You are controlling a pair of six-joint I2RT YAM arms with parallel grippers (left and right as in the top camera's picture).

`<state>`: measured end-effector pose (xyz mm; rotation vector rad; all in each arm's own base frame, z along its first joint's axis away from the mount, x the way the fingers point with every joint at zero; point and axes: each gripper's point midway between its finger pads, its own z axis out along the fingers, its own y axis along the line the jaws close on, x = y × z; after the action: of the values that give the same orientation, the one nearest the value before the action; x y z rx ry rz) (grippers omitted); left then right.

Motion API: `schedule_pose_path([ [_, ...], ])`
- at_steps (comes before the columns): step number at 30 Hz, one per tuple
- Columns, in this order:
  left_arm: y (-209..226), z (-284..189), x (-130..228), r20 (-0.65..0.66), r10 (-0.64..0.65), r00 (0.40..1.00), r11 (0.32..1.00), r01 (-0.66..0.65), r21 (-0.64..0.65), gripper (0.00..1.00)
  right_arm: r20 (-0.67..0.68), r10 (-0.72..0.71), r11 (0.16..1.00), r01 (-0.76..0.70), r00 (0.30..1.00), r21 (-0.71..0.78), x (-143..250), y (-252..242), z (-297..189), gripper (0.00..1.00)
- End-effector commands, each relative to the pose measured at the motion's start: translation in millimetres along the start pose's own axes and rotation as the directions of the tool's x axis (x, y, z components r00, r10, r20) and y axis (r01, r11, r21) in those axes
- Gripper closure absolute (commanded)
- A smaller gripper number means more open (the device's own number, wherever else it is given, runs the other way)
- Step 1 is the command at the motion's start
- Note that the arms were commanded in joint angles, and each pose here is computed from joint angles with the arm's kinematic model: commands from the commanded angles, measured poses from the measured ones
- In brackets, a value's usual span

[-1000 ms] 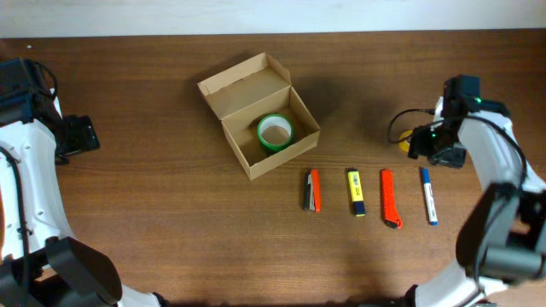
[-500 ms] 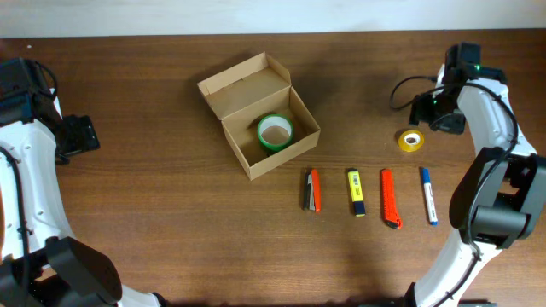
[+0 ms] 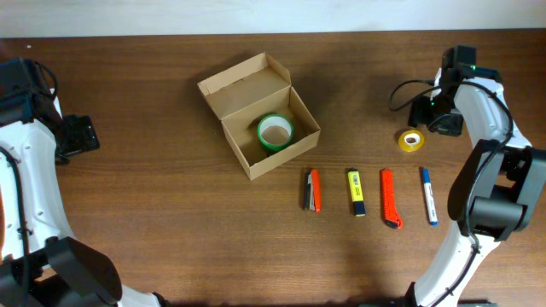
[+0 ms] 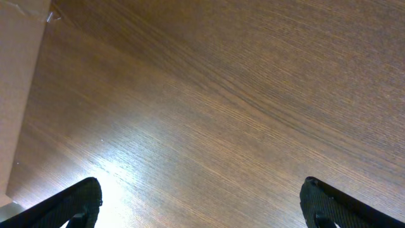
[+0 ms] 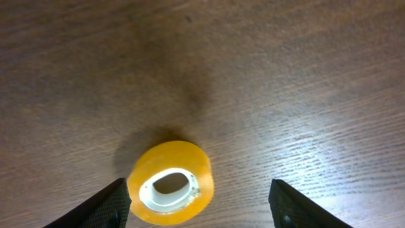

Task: Pack container
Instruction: 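Lower the right gripper and grasp the yellow tape roll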

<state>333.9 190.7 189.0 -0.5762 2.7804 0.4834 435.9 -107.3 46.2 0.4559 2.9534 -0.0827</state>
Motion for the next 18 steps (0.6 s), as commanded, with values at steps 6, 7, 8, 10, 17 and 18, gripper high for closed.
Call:
schedule_pose_path([
  [6,-0.6,-4.0,0.5,0.011,0.014,1.0,1.0,-0.014,0.005,0.0,-0.017,0.054,0.998,-0.054,0.998,0.028,1.7,-24.6,2.3,0.29],
  [7,-0.6,-4.0,0.5,0.011,0.014,1.0,1.0,-0.014,0.005,0.0,-0.017,0.055,0.998,-0.054,0.998,0.028,1.6,-24.7,2.3,0.29],
  [8,-0.6,-4.0,0.5,0.011,0.014,1.0,1.0,-0.014,0.005,0.0,-0.017,0.056,0.998,-0.055,0.998,0.029,1.7,-25.1,2.3,0.29],
  [10,-0.6,-4.0,0.5,0.011,0.014,1.0,1.0,-0.014,0.005,0.0,-0.022,0.056,0.998,-0.055,0.998,0.029,2.6,-25.0,3.3,0.29],
  [17,-0.6,-4.0,0.5,0.011,0.014,1.0,1.0,-0.014,0.005,0.0,-0.077,0.058,0.998,-0.056,0.995,0.022,14.1,-21.6,14.2,0.3],
  [18,-0.6,-4.0,0.5,0.011,0.014,1.0,1.0,-0.014,0.005,0.0,-0.082,0.057,0.998,-0.055,0.995,0.022,15.2,-21.2,14.9,0.3],
])
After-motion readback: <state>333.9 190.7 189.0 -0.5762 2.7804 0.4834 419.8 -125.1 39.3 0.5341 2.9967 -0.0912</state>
